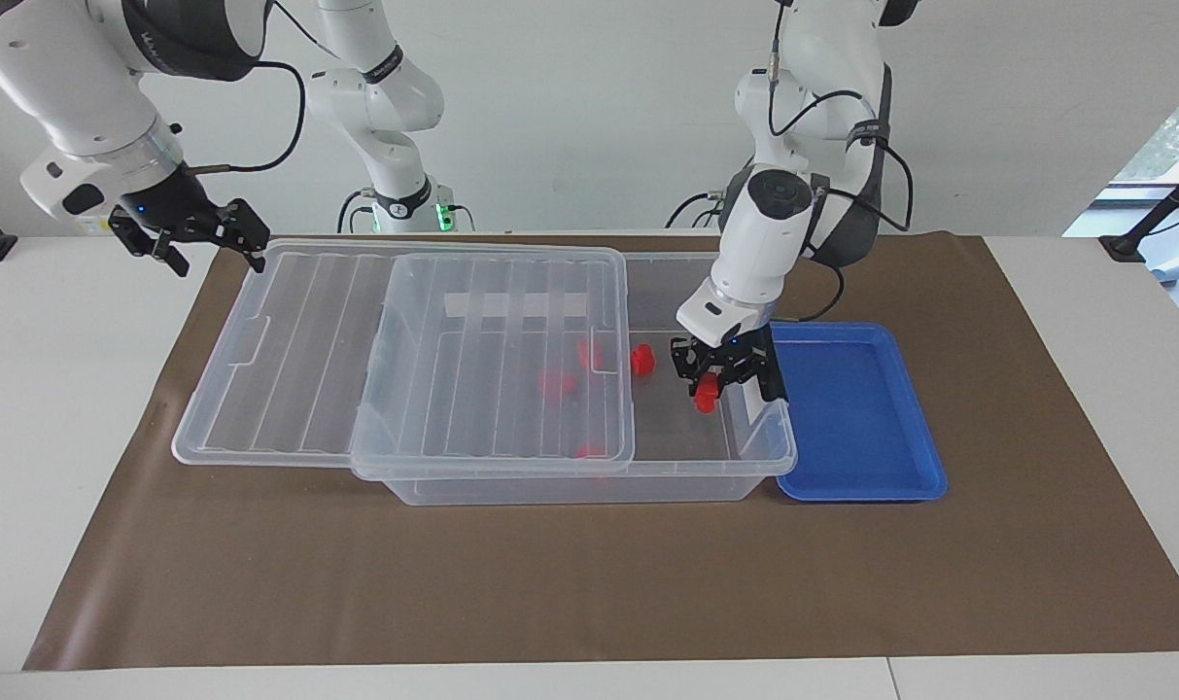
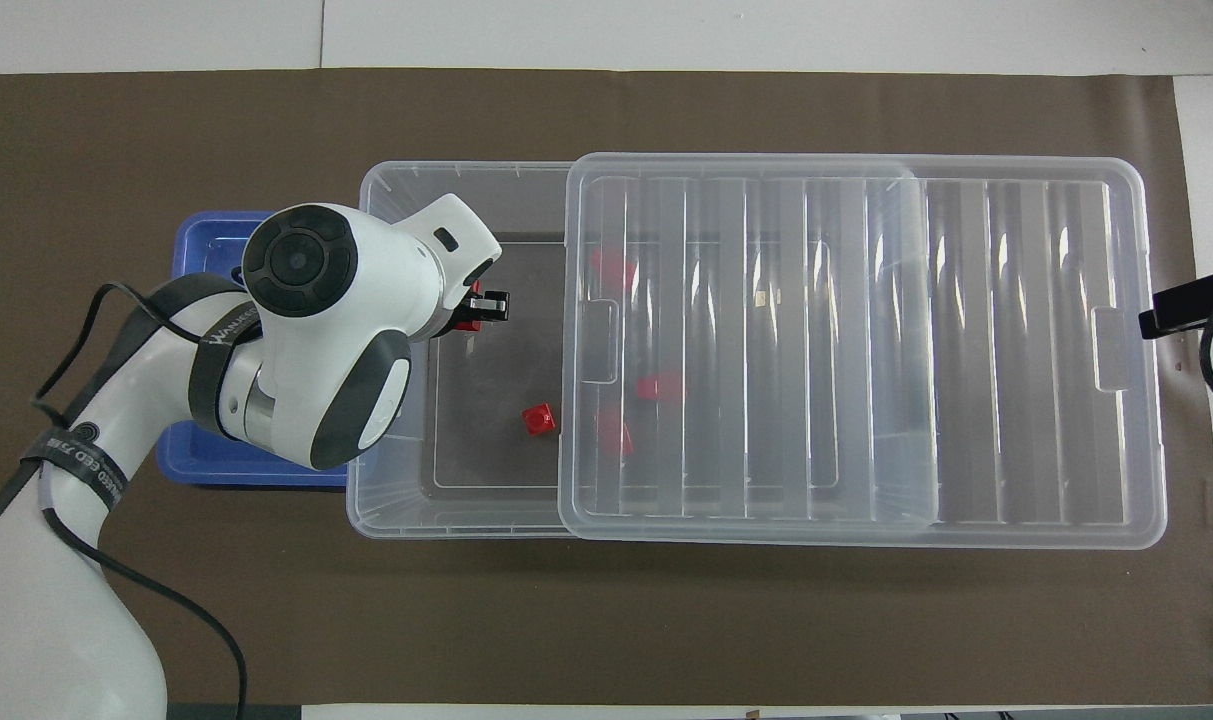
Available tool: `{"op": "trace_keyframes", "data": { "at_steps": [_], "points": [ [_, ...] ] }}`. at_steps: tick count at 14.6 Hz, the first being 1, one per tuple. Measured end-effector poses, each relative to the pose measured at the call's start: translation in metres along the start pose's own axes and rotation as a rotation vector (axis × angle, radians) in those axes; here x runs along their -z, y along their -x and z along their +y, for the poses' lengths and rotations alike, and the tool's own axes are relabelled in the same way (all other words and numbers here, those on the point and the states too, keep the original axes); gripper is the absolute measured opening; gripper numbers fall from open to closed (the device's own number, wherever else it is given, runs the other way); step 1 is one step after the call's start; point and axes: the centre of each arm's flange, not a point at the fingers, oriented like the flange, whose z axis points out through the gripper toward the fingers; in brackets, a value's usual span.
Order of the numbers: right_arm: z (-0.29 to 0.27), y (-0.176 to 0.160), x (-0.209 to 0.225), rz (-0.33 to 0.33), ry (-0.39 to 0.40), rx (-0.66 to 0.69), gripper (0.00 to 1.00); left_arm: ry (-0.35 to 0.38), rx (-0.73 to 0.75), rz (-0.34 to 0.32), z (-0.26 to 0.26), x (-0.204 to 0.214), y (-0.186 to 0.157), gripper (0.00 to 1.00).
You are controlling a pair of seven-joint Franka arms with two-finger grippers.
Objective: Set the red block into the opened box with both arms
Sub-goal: 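Lift the red block and carry it over the open box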
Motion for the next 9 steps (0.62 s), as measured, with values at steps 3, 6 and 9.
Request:
{"op": "trace_keyframes", "data": {
  "at_steps": [3, 6, 9],
  "points": [
    [-0.015, 0.001, 0.003, -0.002, 0.002, -0.008, 1.00, 0.004, 0.026, -0.004, 0.011, -0.034, 0.001, 0.34],
    [-0.010, 0.002, 0.001, -0.004, 0.000, -0.018, 1.00, 0.014, 0.058, 0.004, 0.025, -0.069, 0.003, 0.34],
    [-0.005, 0.002, 0.001, -0.005, 0.000, -0.028, 1.00, 0.012, 0.060, -0.003, 0.027, -0.088, 0.007, 0.34]
  ]
}}
